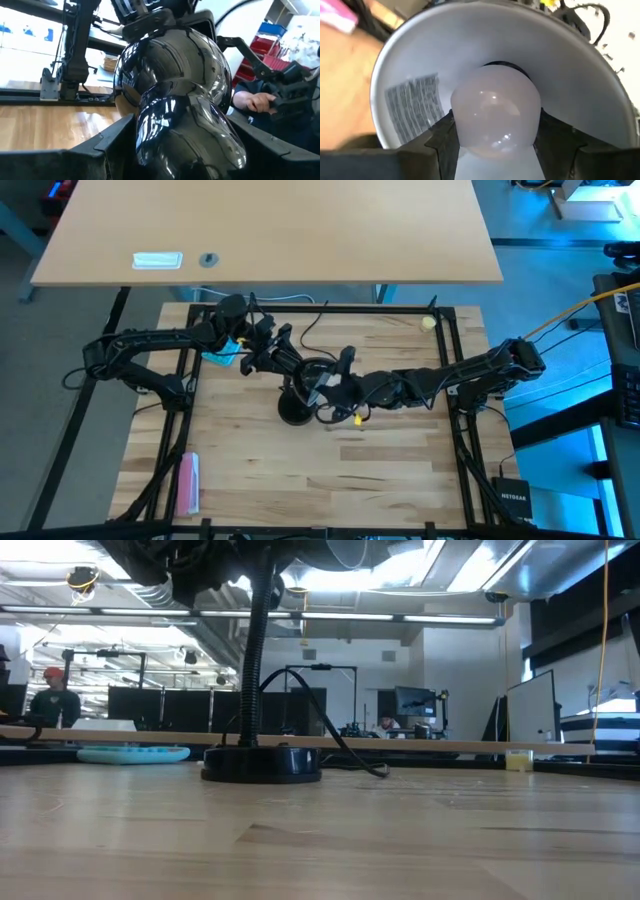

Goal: Screw lightbulb
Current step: Insert the lightbulb into the black lamp

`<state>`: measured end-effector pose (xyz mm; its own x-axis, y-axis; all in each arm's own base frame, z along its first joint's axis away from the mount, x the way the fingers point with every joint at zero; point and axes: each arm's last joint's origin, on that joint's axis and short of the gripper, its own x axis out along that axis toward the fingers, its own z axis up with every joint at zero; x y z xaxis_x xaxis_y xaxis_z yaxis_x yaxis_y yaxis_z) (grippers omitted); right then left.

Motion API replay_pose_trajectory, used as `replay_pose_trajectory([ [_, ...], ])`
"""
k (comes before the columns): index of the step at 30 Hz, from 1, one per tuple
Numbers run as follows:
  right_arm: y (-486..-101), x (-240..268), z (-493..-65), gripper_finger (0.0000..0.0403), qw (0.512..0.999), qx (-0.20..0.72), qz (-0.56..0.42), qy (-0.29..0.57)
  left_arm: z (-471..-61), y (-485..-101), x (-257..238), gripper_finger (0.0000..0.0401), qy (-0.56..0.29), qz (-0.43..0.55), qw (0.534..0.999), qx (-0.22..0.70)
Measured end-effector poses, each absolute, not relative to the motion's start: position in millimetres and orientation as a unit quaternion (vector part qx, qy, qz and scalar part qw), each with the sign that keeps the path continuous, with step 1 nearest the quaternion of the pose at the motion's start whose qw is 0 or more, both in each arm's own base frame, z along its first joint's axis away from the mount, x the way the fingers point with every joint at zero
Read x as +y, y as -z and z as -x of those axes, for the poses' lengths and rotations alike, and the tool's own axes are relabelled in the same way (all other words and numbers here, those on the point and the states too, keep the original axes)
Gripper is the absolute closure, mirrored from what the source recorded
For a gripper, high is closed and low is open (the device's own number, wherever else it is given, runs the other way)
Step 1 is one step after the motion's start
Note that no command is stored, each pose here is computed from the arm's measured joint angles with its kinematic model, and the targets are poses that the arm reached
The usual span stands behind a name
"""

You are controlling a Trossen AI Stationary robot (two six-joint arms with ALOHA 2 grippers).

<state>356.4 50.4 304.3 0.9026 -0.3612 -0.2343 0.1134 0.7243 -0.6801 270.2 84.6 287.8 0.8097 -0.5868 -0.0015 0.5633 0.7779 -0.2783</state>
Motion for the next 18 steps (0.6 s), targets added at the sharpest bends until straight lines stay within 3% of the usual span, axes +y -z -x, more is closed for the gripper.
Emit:
replay_pose_trajectory([
  [9,-303,51,-356,0.0194,0.960,0.156,0.179,0.148,-274,-288,76,0.0150,0.307,0.078,0.948,0.024],
  [18,-281,51,-354,0.0194,0.974,0.154,-0.002,0.167,-278,-288,63,0.0150,0.303,0.019,0.953,0.011],
])
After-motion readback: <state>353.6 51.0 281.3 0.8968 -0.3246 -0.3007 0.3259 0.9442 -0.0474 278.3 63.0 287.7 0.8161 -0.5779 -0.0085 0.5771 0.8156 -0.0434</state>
